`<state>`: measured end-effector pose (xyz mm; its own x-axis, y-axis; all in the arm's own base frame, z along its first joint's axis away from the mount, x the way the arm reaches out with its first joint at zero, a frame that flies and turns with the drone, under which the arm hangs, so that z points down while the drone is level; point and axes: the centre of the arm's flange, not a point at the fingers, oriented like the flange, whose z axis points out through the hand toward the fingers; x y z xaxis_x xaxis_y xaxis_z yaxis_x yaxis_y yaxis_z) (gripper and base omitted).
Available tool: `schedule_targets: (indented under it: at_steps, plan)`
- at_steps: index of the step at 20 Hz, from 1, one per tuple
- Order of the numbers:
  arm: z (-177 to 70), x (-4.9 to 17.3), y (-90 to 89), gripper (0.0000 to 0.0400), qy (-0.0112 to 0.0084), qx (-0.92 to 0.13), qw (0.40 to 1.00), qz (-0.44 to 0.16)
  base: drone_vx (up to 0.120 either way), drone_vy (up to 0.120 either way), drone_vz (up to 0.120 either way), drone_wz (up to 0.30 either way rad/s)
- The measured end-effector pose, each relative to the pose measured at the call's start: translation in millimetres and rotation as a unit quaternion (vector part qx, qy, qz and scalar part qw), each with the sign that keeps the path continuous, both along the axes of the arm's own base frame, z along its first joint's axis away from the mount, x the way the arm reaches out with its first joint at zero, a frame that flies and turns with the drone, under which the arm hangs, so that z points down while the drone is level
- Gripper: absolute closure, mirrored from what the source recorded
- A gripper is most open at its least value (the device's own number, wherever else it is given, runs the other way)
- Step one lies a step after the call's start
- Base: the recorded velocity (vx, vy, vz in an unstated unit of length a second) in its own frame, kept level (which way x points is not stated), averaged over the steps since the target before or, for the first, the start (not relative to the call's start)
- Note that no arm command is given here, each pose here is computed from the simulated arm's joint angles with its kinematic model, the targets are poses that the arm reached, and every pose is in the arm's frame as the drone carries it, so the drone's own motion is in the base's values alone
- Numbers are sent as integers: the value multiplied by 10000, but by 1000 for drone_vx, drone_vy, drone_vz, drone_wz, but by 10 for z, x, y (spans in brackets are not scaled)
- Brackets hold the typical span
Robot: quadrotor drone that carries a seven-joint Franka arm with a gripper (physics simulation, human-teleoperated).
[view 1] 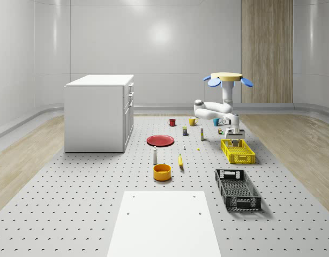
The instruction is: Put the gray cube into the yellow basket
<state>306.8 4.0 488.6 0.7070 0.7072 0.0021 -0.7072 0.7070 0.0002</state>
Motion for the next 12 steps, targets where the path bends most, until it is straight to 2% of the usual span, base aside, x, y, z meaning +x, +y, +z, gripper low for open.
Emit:
schedule_targets:
  at_steps: [3,4,12]
  plan:
    - [0,0,0,150,0,0,10000,0,0,120,0,0]
    - [7,0,0,150,0,0,10000,0,0,40,0,0]
    - [280,0,1,150,0,0,10000,1,0,0,0,0]
